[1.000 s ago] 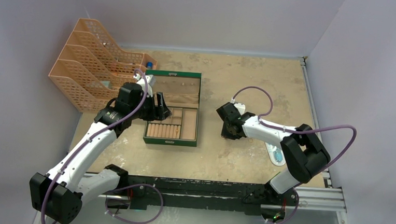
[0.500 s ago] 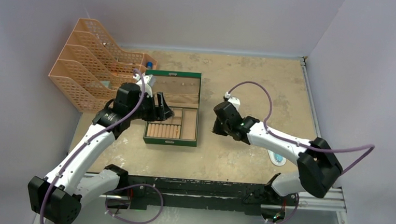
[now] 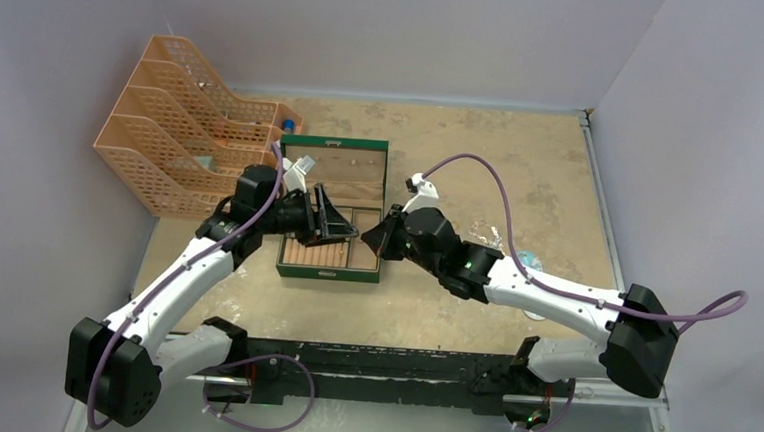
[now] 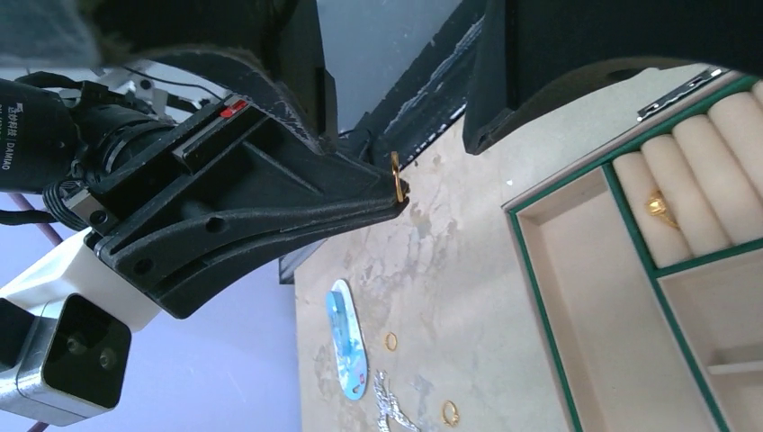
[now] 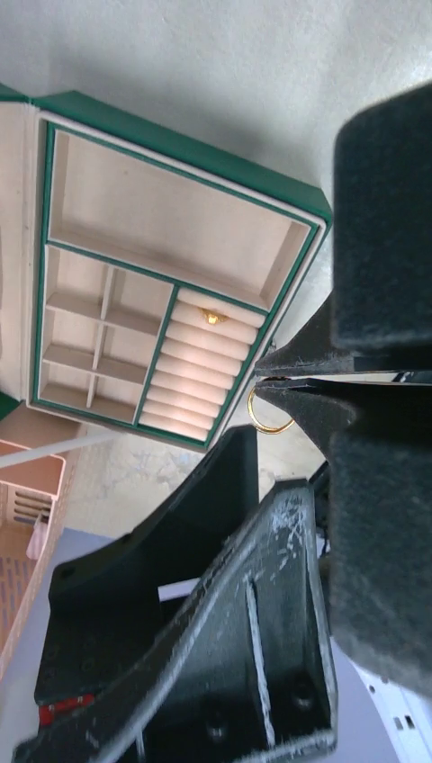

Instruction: Organize the mixed jewelry

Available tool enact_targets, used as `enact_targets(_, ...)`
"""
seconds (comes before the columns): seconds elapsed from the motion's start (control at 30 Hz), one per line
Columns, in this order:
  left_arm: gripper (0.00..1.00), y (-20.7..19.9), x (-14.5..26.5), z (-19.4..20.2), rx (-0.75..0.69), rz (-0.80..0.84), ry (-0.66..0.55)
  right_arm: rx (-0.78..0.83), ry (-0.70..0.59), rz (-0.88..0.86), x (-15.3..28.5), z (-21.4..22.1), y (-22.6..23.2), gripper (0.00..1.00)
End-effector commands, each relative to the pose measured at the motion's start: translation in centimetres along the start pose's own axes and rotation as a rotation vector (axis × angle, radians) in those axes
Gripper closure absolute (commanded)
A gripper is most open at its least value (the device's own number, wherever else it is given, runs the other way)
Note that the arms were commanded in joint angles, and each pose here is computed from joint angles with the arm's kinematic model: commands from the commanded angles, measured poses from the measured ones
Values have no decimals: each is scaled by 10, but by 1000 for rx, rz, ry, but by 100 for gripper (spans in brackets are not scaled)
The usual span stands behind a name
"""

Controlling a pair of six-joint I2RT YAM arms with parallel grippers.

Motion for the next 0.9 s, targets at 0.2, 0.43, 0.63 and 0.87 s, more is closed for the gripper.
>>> enact_targets(0.2,59,-17,-5,-2,60,135,21,-31,-14,-122,1,-4,29,100)
enact_targets(0.43,79,-12,-9,-1,76,124,27,-20,-7,-130,2,-3,29,100)
enact_targets(0.63,99,-9,-11,0,69,112,29,-13,-6,-123,1,-1,25,100)
enact_targets(0.87,100,-9,-8,-1,34,107,23,-78,12,-103,7,3,18,84)
Point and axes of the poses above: each gripper's point midway between its finger pads, its own x axis back along the fingers, its own y axis along the line the jaws close on, z = x × y, the point moved 3 cm from there along x, back along the fingers, and after that the axes turned 12 degrees about -x, right-handed, at the moved point
